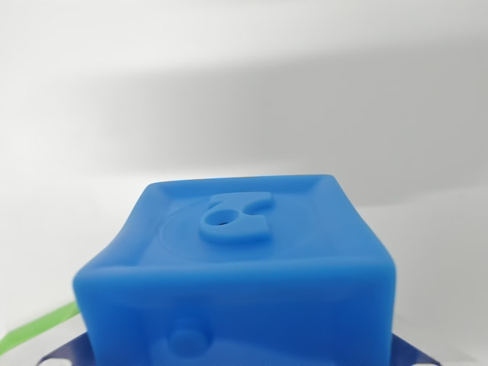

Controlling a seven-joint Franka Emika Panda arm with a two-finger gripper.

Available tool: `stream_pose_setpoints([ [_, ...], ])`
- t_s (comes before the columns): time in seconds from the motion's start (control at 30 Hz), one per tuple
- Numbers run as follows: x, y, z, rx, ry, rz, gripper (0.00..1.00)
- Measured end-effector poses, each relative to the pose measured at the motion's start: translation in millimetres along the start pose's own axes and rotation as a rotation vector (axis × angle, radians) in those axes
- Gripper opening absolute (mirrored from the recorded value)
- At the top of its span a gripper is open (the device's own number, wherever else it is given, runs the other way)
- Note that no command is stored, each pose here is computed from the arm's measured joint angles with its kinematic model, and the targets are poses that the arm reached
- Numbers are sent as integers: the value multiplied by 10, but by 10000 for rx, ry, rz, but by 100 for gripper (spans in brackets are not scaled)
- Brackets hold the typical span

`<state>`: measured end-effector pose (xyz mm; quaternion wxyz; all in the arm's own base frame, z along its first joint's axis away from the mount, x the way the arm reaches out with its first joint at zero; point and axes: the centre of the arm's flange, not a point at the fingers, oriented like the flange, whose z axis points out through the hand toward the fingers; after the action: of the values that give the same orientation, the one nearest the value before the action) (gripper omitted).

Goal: Stack cube

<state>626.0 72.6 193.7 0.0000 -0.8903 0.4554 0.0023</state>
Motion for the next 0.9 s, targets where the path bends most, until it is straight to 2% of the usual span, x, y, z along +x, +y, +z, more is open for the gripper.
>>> stream_pose_setpoints([
  [0.2, -103, 3, -45, 10, 5, -366, 0],
  [0.33, -181, 9, -60, -1, 0, -640, 0],
  [0.9, -507, 20, -153, 3, -9, -1784, 0],
])
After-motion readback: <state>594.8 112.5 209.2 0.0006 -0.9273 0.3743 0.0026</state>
